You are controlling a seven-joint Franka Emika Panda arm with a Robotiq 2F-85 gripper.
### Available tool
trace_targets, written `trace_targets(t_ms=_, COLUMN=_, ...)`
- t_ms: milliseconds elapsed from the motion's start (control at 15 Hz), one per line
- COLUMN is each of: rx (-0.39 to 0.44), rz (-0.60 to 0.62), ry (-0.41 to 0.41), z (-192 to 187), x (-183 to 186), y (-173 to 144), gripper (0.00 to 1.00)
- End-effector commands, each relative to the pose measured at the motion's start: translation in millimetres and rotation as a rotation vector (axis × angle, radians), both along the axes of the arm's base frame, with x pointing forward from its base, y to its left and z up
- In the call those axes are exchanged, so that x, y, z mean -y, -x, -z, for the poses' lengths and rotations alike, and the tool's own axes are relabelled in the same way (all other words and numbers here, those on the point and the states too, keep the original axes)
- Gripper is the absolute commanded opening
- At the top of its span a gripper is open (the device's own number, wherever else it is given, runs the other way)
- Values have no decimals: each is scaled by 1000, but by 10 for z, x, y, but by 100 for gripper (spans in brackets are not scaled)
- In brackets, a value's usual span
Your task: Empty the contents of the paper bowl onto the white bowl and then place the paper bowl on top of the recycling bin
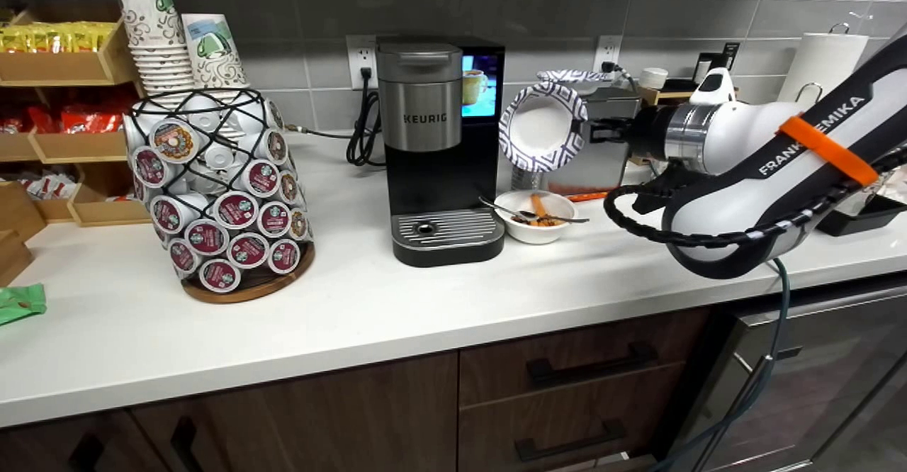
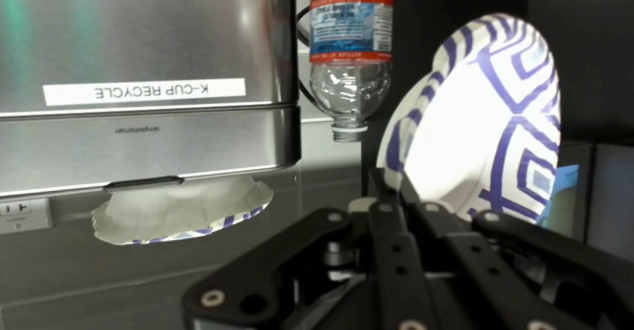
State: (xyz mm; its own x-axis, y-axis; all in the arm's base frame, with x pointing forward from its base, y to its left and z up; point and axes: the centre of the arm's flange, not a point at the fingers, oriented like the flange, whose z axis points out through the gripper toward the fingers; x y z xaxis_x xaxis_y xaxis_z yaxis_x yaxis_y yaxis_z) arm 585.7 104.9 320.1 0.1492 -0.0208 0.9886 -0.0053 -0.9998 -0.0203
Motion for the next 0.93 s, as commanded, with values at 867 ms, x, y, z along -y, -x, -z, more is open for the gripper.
trace_targets(t_ms=867, rx=-261, rz=-185, ry=-725, z=-540, x=940, y=425, gripper=1)
